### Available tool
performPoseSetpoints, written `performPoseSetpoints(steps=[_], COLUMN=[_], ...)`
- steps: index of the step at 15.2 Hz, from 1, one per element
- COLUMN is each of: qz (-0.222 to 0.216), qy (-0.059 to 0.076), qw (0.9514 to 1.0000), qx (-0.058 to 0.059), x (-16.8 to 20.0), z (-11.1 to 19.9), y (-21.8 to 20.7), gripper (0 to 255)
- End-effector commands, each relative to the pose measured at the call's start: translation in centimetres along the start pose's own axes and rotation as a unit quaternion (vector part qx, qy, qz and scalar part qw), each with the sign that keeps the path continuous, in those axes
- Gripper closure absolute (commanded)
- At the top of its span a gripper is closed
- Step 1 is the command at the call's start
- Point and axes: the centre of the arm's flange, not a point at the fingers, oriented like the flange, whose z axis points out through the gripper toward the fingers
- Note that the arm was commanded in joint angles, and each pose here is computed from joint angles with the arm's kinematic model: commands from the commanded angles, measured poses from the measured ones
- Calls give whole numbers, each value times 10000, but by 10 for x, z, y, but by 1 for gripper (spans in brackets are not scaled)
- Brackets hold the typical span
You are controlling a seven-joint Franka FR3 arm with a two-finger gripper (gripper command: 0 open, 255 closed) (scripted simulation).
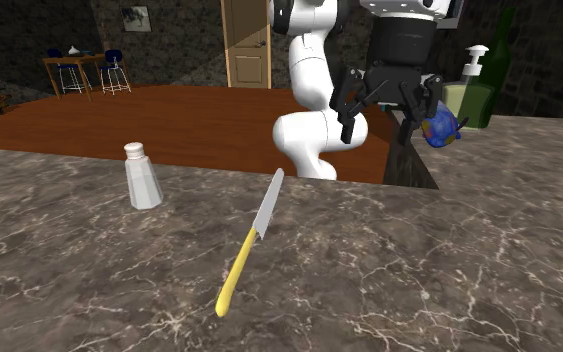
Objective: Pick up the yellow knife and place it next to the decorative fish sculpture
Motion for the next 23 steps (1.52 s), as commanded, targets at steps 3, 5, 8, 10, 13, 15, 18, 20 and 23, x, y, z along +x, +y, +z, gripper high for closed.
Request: performPoseSetpoints(steps=[3,5,8,10,13,15,18,20,23], qz=[242,483,845,1085,1443,1681,1783,1783,1783], qy=[-20,-40,-70,-90,-120,-140,-149,-149,-149], qw=[9996,9983,9947,9912,9844,9788,9761,9761,9761], qx=[167,335,585,751,1000,1164,1235,1235,1235], x=[8,15,22,25,26,26,25,25,26], z=[8,17,33,44,64,78,94,104,120], y=[29,58,102,131,174,202,212,209,205], gripper=[0,0,0,0,0,0,0,0,0])
